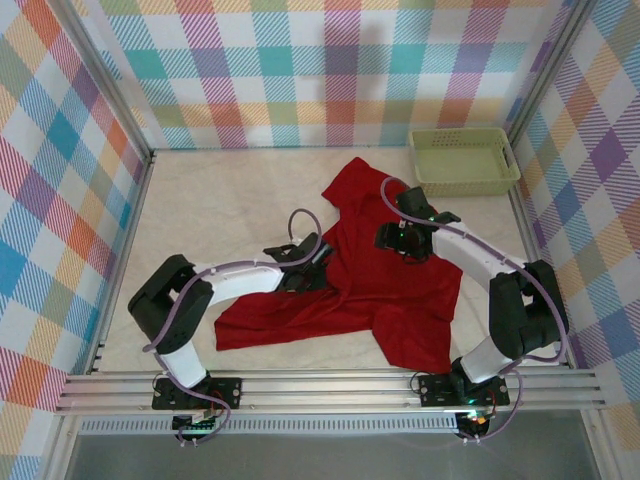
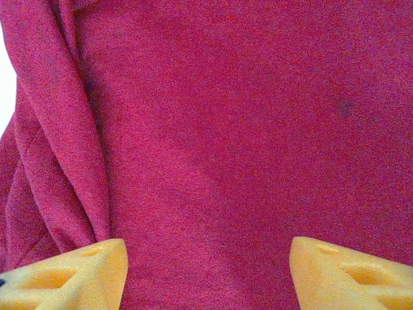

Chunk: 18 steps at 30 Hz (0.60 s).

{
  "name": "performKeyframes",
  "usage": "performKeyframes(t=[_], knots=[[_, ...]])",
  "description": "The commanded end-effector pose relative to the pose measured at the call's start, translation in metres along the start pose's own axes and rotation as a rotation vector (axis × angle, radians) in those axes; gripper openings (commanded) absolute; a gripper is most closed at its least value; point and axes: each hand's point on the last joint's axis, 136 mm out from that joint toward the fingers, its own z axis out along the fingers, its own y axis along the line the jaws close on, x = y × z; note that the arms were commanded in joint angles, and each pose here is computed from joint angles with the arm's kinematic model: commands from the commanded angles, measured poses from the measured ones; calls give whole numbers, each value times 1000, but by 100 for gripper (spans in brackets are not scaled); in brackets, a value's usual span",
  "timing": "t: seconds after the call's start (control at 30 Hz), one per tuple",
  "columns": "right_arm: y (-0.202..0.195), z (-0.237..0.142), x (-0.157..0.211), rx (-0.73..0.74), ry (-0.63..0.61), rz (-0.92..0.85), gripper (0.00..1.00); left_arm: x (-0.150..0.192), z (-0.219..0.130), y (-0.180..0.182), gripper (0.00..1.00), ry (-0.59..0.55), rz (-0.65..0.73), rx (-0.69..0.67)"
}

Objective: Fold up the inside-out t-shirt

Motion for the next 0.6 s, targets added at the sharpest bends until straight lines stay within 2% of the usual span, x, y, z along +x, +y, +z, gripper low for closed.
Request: performKeyframes(t=[0.0,0.1,0.2,0.23,0.4,0.57], knots=[[22,-9,-10,-66,-26,-85,67,-9,-20,11,0,-84,-4,-32],[73,-27,-2,-162,-79,-310,73,-9,-25,21,0,-107,-27,-47],[110,-21,24,-206,-11,-457,70,-5,-26,34,0,-119,-98,-34],[119,-15,34,-218,21,-497,67,-5,-26,36,3,-135,-133,-6],[139,12,63,-184,100,-586,66,6,-24,49,11,-142,-198,16],[138,33,77,-118,160,-597,64,15,-20,52,19,-131,-228,37]])
